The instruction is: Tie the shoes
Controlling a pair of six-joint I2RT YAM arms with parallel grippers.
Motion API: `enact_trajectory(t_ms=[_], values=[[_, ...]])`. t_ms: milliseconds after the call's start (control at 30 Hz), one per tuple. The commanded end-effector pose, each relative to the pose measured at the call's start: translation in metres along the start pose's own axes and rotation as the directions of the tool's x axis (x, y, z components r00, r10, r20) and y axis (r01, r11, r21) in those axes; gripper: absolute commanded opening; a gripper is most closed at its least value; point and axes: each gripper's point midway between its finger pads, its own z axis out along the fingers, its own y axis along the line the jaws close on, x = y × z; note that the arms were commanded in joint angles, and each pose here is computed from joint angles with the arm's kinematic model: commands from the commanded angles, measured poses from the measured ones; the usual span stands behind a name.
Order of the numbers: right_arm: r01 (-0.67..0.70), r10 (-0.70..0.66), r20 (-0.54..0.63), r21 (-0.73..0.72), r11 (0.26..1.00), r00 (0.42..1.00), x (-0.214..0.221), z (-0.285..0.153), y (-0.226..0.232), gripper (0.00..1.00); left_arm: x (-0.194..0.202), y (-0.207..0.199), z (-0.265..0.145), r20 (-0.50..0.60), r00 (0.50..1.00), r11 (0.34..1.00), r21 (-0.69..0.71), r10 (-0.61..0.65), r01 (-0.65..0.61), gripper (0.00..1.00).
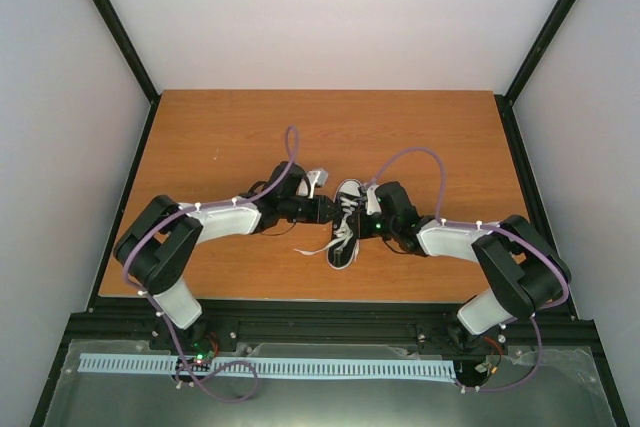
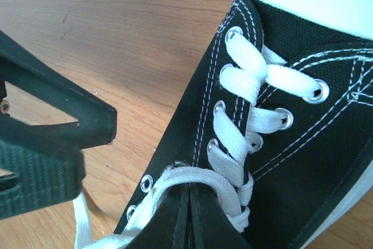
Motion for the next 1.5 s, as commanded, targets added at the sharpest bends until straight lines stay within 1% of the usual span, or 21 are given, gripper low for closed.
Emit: enact_trajectory(t_ms=[0, 133, 267, 400, 533, 667, 867, 1033, 1067, 1233, 1367, 1400, 1467], values=[[0.006, -0.006, 0.01, 0.009, 1.0, 1.0, 0.002, -0.001, -0.001, 0.03, -0.005, 0.008, 0.006, -0.029, 0.998, 0.998, -0.046, -0.049, 0.048, 0.29], [0.006, -0.006, 0.009, 0.007, 1.0, 1.0, 0.002, -0.001, -0.001, 0.03, 0.003, 0.008, 0.015, -0.08, 0.995, 0.998, -0.012, -0.067, 0.066, 0.23], [0.007, -0.007, 0.011, 0.008, 1.0, 1.0, 0.001, -0.001, -0.001, 0.03, 0.006, 0.004, 0.022, -0.113, 0.992, 0.998, 0.02, -0.064, 0.066, 0.22], [0.007, -0.007, 0.013, 0.008, 1.0, 1.0, 0.001, -0.001, -0.001, 0.03, 0.007, 0.004, 0.025, -0.124, 0.99, 0.997, 0.031, -0.064, 0.069, 0.2], [0.008, -0.008, 0.012, 0.009, 1.0, 1.0, 0.001, -0.001, -0.001, 0.03, 0.009, 0.004, 0.026, -0.134, 0.989, 0.997, 0.039, -0.063, 0.069, 0.2], [0.008, -0.008, 0.014, 0.009, 1.0, 1.0, 0.0, -0.001, -0.001, 0.03, 0.013, -0.001, 0.029, -0.152, 0.986, 0.994, 0.084, -0.062, 0.075, 0.21], [0.003, -0.003, 0.014, 0.005, 1.0, 1.0, 0.0, -0.001, 0.0, 0.03, 0.015, -0.002, 0.03, -0.159, 0.986, 0.992, 0.102, -0.059, 0.076, 0.25], [0.0, 0.0, 0.013, -0.005, 1.0, 1.0, 0.001, -0.002, 0.002, 0.03, 0.017, -0.002, 0.034, -0.168, 0.983, 0.988, 0.121, -0.07, 0.091, 0.25], [0.0, 0.0, 0.015, -0.006, 1.0, 1.0, 0.0, -0.002, 0.002, 0.03, 0.018, -0.001, 0.035, -0.171, 0.982, 0.988, 0.124, -0.074, 0.096, 0.24], [0.0, 0.001, 0.016, -0.017, 1.0, 1.0, 0.0, -0.002, 0.004, 0.03, 0.015, -0.004, 0.037, -0.164, 0.984, 0.985, 0.142, -0.072, 0.095, 0.15], [-0.003, 0.003, 0.016, -0.02, 1.0, 1.0, 0.001, -0.002, 0.004, 0.03, 0.012, -0.008, 0.037, -0.155, 0.986, 0.982, 0.165, -0.067, 0.093, 0.03], [-0.002, 0.002, 0.018, -0.021, 1.0, 1.0, 0.0, -0.002, 0.004, 0.03, 0.012, -0.008, 0.036, -0.153, 0.986, 0.982, 0.165, -0.068, 0.094, 0.01], [-0.003, 0.004, 0.021, -0.017, 1.0, 1.0, 0.0, -0.003, 0.004, 0.03, 0.011, -0.006, 0.035, -0.14, 0.987, 0.984, 0.149, -0.072, 0.093, 0.01]])
